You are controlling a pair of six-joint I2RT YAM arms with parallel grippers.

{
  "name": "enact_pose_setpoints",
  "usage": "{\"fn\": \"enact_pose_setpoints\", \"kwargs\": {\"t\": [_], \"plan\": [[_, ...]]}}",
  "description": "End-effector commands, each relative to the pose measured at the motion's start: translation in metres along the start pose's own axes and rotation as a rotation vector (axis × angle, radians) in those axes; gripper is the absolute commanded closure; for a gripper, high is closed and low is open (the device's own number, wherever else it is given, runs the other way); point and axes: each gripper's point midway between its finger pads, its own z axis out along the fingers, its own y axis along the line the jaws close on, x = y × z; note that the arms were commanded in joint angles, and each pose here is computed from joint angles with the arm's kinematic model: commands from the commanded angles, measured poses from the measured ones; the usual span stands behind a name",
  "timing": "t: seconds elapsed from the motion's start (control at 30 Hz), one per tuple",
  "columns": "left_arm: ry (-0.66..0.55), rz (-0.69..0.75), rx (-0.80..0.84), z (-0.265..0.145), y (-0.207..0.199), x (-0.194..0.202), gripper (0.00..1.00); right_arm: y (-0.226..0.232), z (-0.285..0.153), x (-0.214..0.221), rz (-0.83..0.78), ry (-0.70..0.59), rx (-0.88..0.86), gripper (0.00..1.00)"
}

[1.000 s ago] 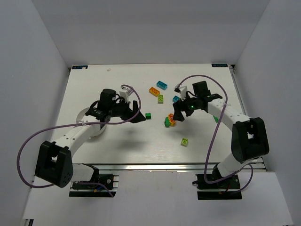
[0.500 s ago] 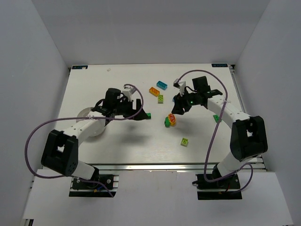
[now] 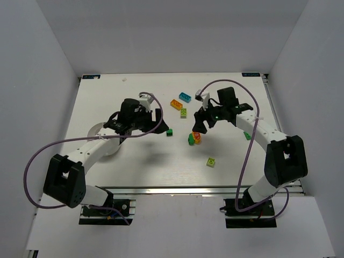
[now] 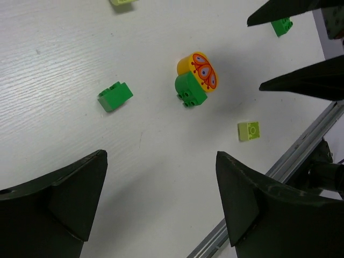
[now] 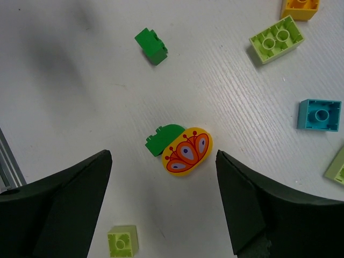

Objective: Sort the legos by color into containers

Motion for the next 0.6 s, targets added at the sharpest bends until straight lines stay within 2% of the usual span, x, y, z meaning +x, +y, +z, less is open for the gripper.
{"fn": "enact_pose_setpoints", "kwargs": {"t": [0.0,0.1,0.13,0.17,0.2,0.23,0.27,0.3,0.37,0.47,0.57], "plan": [[-0.023,-0.021,-0.117,0.006,0.012,-0.008,0.10,-0.001,-0.001,-0.016,-0.041,-0.030,0.015,0.17],[0.025,-0.061,-0.198,0.019,0.014,-0.008,0.23,-0.009,-0.011,-0.018,-0.017,-0.045,0.080,0.18],[0.046,-0.070,-0.267,0.029,0.026,-0.004,0.26,-0.012,-0.015,-0.021,-0.014,-0.052,0.113,0.19],[0.076,-0.080,-0.310,0.032,0.030,0.002,0.30,-0.021,-0.019,-0.026,0.035,-0.076,0.182,0.28],[0.089,-0.076,-0.362,0.039,0.032,0.001,0.32,-0.038,-0.035,-0.027,0.079,-0.082,0.303,0.52],[0.064,-0.078,-0.440,0.045,0.037,-0.007,0.33,-0.044,-0.051,-0.032,0.085,-0.110,0.357,0.67],[0.069,-0.077,-0.435,0.045,0.031,-0.007,0.33,-0.051,-0.062,-0.032,0.102,-0.135,0.389,0.67],[0.073,-0.072,-0.496,0.050,0.041,-0.004,0.33,-0.053,-0.068,-0.032,0.111,-0.157,0.407,0.76],[0.090,-0.086,-0.541,0.054,0.042,0.001,0.30,-0.053,-0.085,-0.036,0.125,-0.214,0.420,0.76],[0.116,-0.091,-0.635,0.065,0.045,0.005,0.28,-0.052,-0.093,-0.037,0.151,-0.236,0.386,0.71],[0.130,-0.071,-0.653,0.081,0.037,0.008,0.25,-0.055,-0.099,-0.035,0.167,-0.246,0.378,0.67]]}}
